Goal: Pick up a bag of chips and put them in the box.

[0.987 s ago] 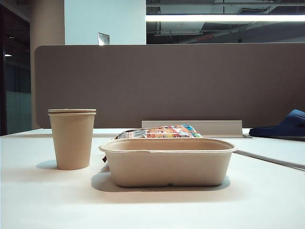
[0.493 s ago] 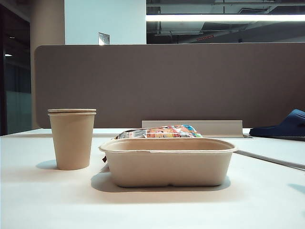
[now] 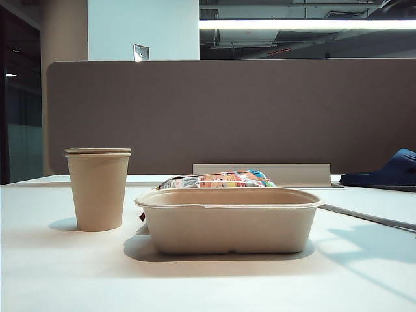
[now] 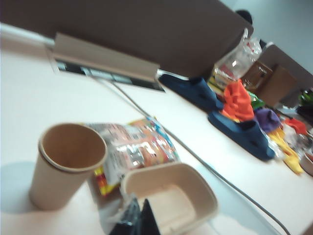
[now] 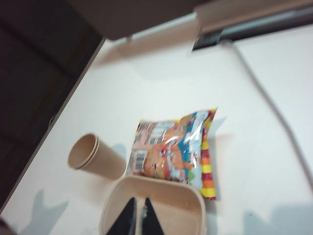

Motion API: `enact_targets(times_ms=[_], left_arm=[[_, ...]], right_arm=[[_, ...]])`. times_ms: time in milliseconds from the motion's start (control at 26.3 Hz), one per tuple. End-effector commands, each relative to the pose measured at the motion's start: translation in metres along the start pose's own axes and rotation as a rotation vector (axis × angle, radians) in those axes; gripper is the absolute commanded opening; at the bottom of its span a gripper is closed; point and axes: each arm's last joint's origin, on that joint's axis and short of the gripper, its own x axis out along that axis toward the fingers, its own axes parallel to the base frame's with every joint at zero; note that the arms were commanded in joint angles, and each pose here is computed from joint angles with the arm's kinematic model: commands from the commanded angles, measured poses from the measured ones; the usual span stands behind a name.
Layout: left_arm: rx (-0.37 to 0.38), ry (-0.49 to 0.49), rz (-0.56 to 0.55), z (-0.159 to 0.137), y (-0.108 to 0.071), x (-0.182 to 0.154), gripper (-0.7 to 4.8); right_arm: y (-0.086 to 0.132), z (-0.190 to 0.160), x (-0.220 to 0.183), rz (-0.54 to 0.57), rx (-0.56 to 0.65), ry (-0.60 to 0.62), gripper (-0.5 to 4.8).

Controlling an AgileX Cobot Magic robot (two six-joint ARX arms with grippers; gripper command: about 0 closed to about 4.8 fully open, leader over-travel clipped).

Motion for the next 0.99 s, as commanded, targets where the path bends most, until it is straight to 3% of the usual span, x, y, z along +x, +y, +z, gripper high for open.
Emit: enact_targets(times_ms=[38, 266, 493, 569, 607, 721, 987], left_arm=[[-0.002, 0.082, -0.060, 0.017, -0.007, 0.005, -0.05], [-0.030, 0.221, -0.179, 0.074, -0.020, 0.039, -0.05], [-0.023, 0.374, -0.233, 0.104, -0.011, 0.105, -0.02], [0.030, 0.416, -0.247, 0.105, -0.013, 0.128, 0.74], [0.062, 0.438, -0.220, 0.103, -0.016, 0.142, 0.82], [0.124, 0.484, -0.216, 0.091, -0.021, 0.169, 0.82], [0.154, 0.536, -0.198, 0.062, -0.023, 0.210, 0.84]], right_arm=[[-0.003, 0.015, 0.020, 0.040, -0.028, 0.072, 0.22], [-0.005, 0.021, 0.059, 0.058, -0.110, 0.196, 0.22], [-0.006, 0.031, 0.075, 0.068, -0.137, 0.206, 0.22], [-0.006, 0.034, 0.078, 0.072, -0.147, 0.201, 0.22], [-0.006, 0.037, 0.081, 0.075, -0.150, 0.205, 0.23], [-0.008, 0.042, 0.090, 0.096, -0.160, 0.224, 0.22], [-0.032, 0.042, 0.134, 0.140, -0.120, 0.329, 0.23]])
